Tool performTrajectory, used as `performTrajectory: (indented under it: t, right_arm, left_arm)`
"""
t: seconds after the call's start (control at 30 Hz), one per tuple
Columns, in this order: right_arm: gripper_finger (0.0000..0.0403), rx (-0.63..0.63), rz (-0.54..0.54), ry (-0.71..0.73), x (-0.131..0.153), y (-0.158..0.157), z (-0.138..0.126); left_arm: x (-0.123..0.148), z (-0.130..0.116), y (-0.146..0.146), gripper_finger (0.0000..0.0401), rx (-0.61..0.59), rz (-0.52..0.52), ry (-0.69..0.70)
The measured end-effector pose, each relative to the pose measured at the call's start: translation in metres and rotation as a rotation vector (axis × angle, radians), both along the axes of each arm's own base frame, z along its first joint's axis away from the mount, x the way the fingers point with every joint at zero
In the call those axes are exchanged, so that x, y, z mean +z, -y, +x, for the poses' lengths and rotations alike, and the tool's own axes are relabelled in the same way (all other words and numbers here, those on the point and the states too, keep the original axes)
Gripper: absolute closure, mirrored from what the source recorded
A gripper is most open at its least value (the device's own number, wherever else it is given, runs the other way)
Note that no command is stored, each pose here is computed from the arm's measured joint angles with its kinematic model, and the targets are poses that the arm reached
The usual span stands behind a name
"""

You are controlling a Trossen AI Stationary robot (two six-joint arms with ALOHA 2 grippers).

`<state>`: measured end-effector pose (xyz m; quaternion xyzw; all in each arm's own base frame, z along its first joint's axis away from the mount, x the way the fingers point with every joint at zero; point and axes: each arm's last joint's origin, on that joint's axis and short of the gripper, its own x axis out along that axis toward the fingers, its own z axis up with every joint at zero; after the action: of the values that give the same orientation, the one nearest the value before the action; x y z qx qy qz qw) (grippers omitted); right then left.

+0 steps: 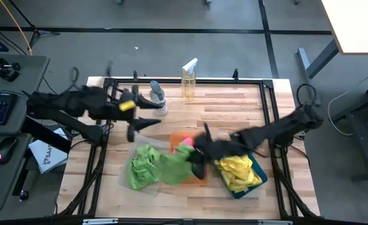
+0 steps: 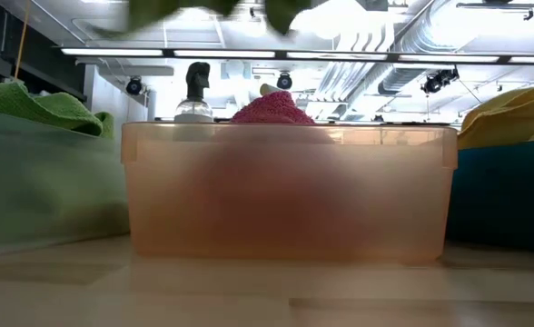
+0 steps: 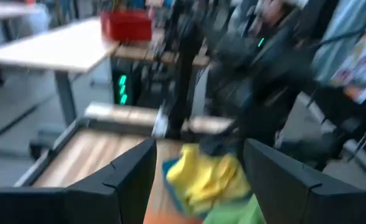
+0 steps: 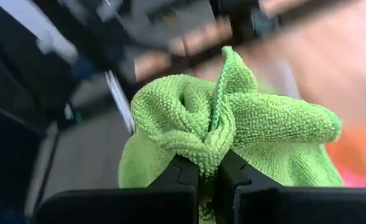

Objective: Sort microfiber towel by color & place in baskets
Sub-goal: Put the green microfiber cloth into the transparent bin

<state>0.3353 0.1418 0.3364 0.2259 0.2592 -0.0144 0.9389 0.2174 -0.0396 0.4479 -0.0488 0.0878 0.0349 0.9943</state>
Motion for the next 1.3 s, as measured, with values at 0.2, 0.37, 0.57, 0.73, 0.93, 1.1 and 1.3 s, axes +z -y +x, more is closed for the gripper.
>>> performTrajectory:
  t: [0.2,0.37,0.57,0.73,0.93,1.1,1.3]
  right_arm:
    - [0.0402,0.056,0.027,0.282,-0.016,0.042,0.068]
    - [0.0402,0.052,0.023,0.29,-0.043,0.055,0.107]
    - [0.0402,0.098,-0.017,0.215,-0.074,0.046,0.147]
    - [0.0402,0.115,-0.064,0.046,-0.113,0.041,0.176]
    - [0.0402,0.122,-0.16,-0.173,-0.143,0.039,0.19]
    - [0.0402,0.079,-0.264,-0.284,-0.153,0.042,0.188]
    - [0.0375,0.041,-0.236,-0.285,-0.153,0.043,0.188]
  left_arm:
    - [0.046,-0.03,-0.003,0.0172,-0.033,0.039,0.167]
    - [0.058,-0.051,-0.009,0.0172,-0.003,0.05,0.229]
    - [0.062,-0.063,-0.012,0.0172,0.011,0.047,0.248]
    - [0.061,-0.062,-0.012,0.0172,0.011,0.048,0.245]
    - [0.062,-0.062,-0.012,0.0172,0.011,0.047,0.248]
    - [0.062,-0.065,-0.013,0.0172,0.011,0.045,0.255]
    - [0.062,-0.064,-0.012,0.0172,0.011,0.047,0.25]
